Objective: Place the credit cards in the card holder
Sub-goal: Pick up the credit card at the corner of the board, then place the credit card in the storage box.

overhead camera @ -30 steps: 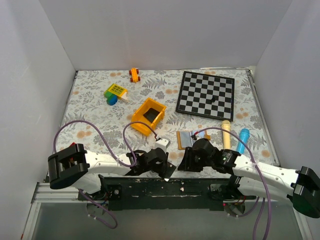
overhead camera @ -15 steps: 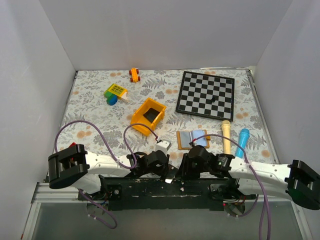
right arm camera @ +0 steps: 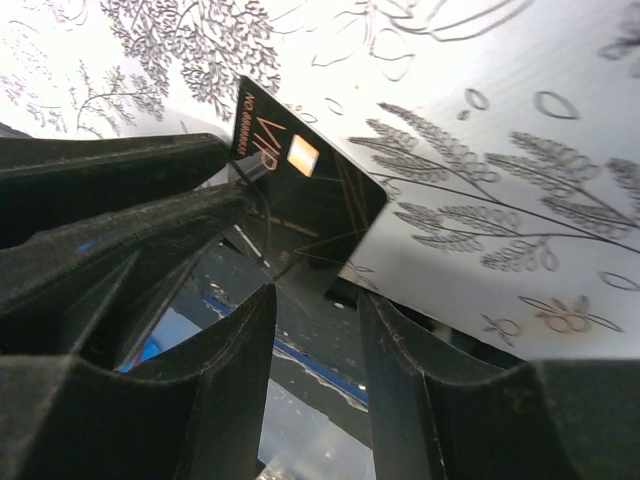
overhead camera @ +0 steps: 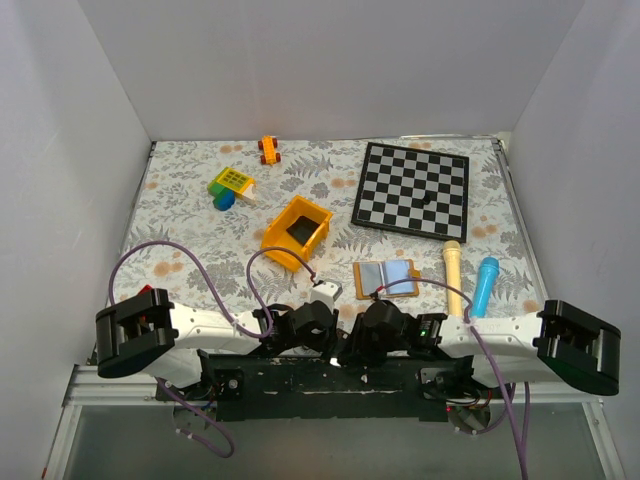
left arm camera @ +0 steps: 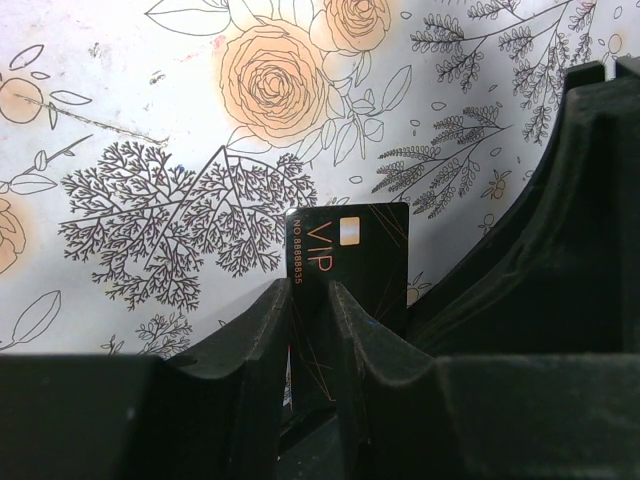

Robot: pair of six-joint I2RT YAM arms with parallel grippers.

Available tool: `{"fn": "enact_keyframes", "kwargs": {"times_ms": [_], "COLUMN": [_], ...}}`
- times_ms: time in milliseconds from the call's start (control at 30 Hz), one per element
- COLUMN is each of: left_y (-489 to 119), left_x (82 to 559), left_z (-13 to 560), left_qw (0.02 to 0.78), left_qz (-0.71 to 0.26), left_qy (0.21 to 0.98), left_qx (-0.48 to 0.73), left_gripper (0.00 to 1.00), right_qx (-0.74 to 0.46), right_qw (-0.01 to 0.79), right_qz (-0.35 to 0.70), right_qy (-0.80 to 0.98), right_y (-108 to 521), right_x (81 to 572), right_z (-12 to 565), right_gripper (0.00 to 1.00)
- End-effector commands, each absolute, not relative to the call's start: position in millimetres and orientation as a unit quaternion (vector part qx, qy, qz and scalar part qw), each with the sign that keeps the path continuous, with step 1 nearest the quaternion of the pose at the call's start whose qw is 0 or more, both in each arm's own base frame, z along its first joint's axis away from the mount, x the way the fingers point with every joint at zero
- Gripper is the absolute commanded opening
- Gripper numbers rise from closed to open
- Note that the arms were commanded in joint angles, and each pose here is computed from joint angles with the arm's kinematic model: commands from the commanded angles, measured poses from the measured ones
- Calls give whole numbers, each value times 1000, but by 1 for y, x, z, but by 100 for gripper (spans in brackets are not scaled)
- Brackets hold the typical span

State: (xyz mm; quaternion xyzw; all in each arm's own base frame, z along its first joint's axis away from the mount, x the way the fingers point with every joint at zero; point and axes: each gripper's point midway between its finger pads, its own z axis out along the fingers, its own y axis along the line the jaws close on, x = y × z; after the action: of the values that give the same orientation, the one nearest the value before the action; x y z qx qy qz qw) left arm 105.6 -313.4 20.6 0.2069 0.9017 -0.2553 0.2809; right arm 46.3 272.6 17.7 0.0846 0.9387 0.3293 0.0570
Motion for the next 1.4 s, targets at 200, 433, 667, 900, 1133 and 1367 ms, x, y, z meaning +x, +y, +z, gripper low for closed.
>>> {"fn": "enact_keyframes", "kwargs": {"times_ms": [200, 433, 667, 900, 1133, 1367], "left_y": [-292, -296, -296, -293, -269, -235], "left_x": [88, 82, 90, 110, 147, 210], "left_z": [6, 10, 28, 55, 91, 139], "left_qw": [247, 243, 268, 314, 359, 420], "left_qz": [-237, -247, -255, -237, -245, -259], "left_qy": [912, 910, 905, 899, 892, 869], "left_qx": [228, 228, 211, 191, 126, 44], "left_gripper": [22, 22, 22, 24, 34, 75], "right_qx": [118, 111, 93, 70, 31, -9], "right_qw": [92, 110, 170, 204, 298, 330], "right_qz": [333, 322, 309, 282, 221, 253], "right_qy": [931, 934, 931, 935, 928, 909], "right_y": [290, 287, 274, 260, 232, 235], "right_x": [65, 70, 83, 91, 123, 172], "right_z": [15, 21, 49, 60, 94, 145], "right_gripper": [42, 19, 1, 1, 1, 1]}}
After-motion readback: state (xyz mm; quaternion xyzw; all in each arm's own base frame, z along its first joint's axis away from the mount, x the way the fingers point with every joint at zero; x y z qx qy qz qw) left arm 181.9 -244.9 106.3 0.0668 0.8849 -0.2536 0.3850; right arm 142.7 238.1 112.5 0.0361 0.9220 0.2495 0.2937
